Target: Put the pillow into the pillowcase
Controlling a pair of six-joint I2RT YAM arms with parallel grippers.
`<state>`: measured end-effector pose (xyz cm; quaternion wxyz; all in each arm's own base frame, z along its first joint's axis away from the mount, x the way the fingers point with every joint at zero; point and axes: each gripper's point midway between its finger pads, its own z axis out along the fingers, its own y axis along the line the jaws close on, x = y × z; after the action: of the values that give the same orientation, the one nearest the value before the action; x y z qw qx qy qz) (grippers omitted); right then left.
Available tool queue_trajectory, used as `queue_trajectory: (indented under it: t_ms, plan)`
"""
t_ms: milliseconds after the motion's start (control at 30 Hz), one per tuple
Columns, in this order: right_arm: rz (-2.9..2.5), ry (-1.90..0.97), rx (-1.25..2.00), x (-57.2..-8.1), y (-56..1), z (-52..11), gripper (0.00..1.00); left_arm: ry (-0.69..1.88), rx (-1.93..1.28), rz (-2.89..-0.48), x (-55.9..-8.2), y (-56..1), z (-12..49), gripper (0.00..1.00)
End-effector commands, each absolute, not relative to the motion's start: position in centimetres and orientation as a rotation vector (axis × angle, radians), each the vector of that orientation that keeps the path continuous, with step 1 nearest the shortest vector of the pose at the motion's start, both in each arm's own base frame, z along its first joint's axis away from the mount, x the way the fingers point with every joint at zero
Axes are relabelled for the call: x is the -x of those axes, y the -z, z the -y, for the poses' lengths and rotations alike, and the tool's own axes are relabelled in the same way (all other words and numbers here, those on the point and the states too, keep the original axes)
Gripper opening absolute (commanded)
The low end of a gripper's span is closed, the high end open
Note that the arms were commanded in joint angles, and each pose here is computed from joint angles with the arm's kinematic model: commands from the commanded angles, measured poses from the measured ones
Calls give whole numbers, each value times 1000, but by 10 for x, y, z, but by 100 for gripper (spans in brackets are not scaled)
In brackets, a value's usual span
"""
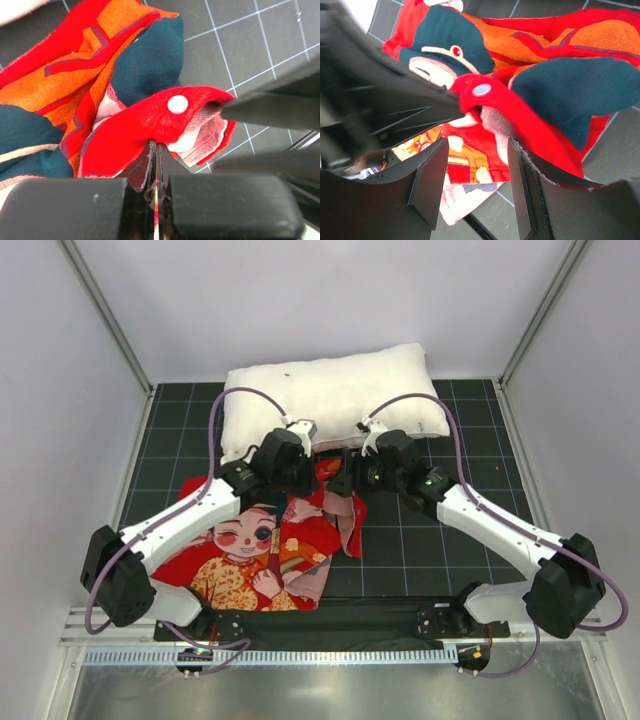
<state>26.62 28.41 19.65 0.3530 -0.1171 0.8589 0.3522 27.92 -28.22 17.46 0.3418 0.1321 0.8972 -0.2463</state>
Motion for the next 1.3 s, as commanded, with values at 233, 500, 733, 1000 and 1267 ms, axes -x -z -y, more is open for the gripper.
queue_trajectory:
  t_ms: [233,500,733,1000,1267]
  plan:
    - [-2045,-870,515,-289,-217,-305,57,601,-337,-2247,-279,-205,266,0]
    - [-2045,-758,646,-278,-175,-303,56,584,-329,-2249,-280,-206,264,0]
    - [-2006,-840,679,-265,-164,-309,53,697,-423,-2266,-261,-207,279,40]
    - [-1962,-880,794,-252,-157,-311,61,740,-502,-2305,-254,-194,296,67]
    - [-1850,-917,829,-239,-165,-307,49,660,-444,-2386,-272,-162,300,64]
